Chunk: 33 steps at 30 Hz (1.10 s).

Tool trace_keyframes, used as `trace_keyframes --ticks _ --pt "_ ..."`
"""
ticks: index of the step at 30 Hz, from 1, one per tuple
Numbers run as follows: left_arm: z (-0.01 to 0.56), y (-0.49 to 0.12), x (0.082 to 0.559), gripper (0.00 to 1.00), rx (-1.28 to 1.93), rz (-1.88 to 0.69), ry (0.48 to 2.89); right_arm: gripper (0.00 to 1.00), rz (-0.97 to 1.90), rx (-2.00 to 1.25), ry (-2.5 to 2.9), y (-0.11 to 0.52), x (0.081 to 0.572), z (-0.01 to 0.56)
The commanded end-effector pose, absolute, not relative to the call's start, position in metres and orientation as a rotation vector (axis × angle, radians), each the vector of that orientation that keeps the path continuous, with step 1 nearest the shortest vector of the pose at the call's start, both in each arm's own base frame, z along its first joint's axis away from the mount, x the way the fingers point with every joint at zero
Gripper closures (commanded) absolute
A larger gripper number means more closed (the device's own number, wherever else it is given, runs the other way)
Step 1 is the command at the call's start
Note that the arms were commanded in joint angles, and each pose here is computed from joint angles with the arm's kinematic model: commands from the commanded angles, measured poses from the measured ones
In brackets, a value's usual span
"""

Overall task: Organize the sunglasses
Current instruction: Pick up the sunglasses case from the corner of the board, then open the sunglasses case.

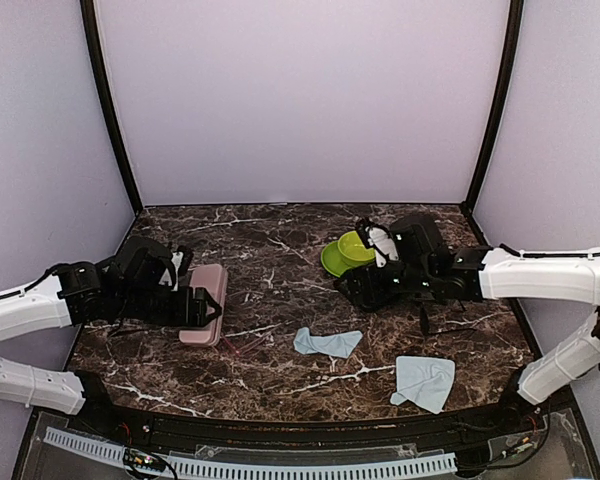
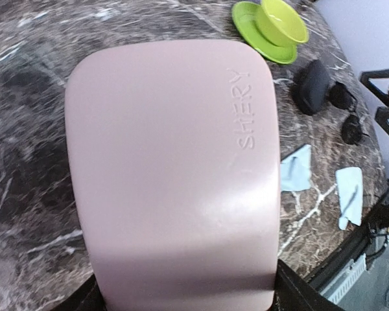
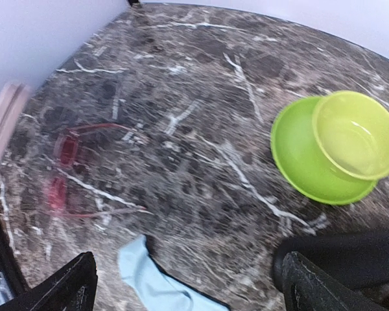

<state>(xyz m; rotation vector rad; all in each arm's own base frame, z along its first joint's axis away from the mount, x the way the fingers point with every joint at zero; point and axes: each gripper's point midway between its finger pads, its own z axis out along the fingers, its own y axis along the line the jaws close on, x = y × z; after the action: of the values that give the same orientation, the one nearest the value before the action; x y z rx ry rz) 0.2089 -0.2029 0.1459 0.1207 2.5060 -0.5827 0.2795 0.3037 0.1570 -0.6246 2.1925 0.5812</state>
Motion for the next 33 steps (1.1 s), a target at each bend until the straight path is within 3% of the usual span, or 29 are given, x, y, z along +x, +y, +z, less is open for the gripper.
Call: trace_keyframes --ticks 1,14,33 --pt "0.187 -0.273 0.215 1.00 0.428 -0.929 2.291 0.00 0.998 -0.726 1.935 0.368 0.265 0.222" --pt "0.218 -0.339 0.206 1.00 0.645 -1.344 2.019 0.00 1.408 -0.933 1.775 0.404 0.220 0.236" --pt "0.228 -0.354 0.191 1.00 0.676 -1.490 1.925 0.00 1.423 -0.928 1.605 0.414 0.228 0.234"
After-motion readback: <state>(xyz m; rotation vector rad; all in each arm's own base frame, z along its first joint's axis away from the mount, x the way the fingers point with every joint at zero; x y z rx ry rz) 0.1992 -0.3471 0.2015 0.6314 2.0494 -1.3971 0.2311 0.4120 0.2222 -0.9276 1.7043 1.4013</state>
